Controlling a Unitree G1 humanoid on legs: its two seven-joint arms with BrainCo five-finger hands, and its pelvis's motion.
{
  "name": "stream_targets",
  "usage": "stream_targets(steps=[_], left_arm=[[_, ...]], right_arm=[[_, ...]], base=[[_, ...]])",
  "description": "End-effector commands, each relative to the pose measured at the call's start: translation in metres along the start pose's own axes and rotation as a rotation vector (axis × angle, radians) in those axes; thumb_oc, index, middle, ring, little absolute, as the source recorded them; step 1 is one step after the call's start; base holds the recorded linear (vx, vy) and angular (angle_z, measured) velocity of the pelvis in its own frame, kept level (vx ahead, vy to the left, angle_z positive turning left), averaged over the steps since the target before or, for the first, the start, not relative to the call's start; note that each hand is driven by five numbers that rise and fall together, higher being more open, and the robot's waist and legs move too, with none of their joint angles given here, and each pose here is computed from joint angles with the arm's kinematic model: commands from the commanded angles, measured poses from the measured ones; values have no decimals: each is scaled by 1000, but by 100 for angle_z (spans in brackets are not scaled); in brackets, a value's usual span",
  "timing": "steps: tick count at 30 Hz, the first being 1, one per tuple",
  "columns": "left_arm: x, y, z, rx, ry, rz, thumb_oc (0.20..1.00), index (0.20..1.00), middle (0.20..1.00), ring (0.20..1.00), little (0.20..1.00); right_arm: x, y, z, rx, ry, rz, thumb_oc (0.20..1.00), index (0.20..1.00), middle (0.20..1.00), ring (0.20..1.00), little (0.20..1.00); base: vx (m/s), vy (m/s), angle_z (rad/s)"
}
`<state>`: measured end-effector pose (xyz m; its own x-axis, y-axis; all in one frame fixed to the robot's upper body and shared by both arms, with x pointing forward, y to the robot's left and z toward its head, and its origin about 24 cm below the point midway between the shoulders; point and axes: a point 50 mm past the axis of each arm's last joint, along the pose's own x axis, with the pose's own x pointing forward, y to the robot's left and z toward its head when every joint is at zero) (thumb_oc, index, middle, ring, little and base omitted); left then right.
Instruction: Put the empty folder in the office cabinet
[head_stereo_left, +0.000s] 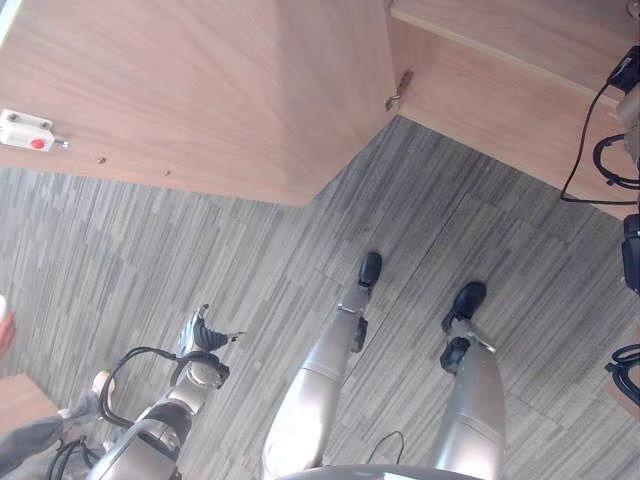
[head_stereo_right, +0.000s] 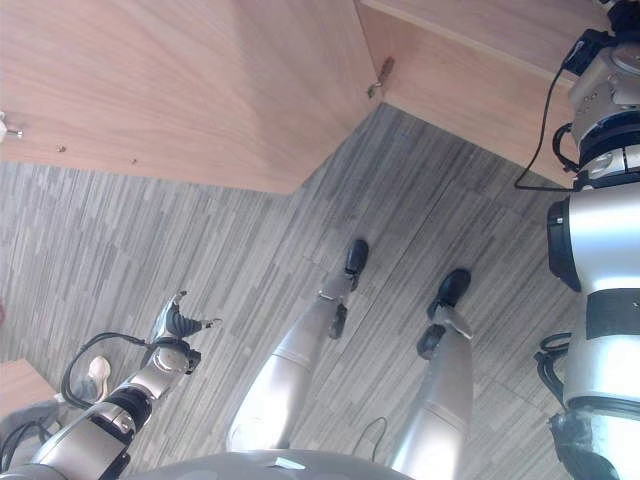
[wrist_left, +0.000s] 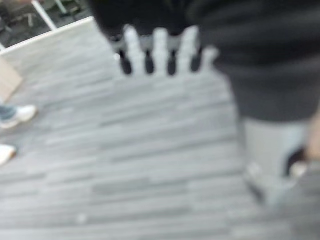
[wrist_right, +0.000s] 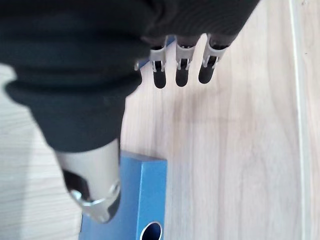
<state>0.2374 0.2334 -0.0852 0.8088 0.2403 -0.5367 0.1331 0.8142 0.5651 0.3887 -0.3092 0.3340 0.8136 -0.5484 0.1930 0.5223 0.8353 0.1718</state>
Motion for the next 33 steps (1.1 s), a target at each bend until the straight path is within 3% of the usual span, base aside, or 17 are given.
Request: stream_targets(steps=[1,9,15,24,33], left_arm=[[-4,29,-25,52,63,71,1000,1000,1000,1000,1000],[-7,24,-28,25,67,107,1000,1000,1000,1000,1000],[-1,23,-13,25,34,148,1000,1000,1000,1000,1000],[4,26,-4,2,22,168,1000,1000,1000,1000,1000],[6,32,5,24,-30,184,1000,1000,1000,1000,1000]], right_arm=[[1,-20,40,-49,-150,-79,1000,1000,1000,1000,1000],[-1,-63,46,-307,-182,-391,1000,1000,1000,1000,1000],[-2,-64,39,-400,-185,-464,1000,1000,1000,1000,1000],[-1,-39,36,-490,-205,-349,1000,1000,1000,1000,1000],[-8,10,53,-705,-406,-197,1000,1000,1000,1000,1000]], base=[[-9,16,7],[-6,11,5],[0,0,0],[11,-12,-4],[3,-5,-1]])
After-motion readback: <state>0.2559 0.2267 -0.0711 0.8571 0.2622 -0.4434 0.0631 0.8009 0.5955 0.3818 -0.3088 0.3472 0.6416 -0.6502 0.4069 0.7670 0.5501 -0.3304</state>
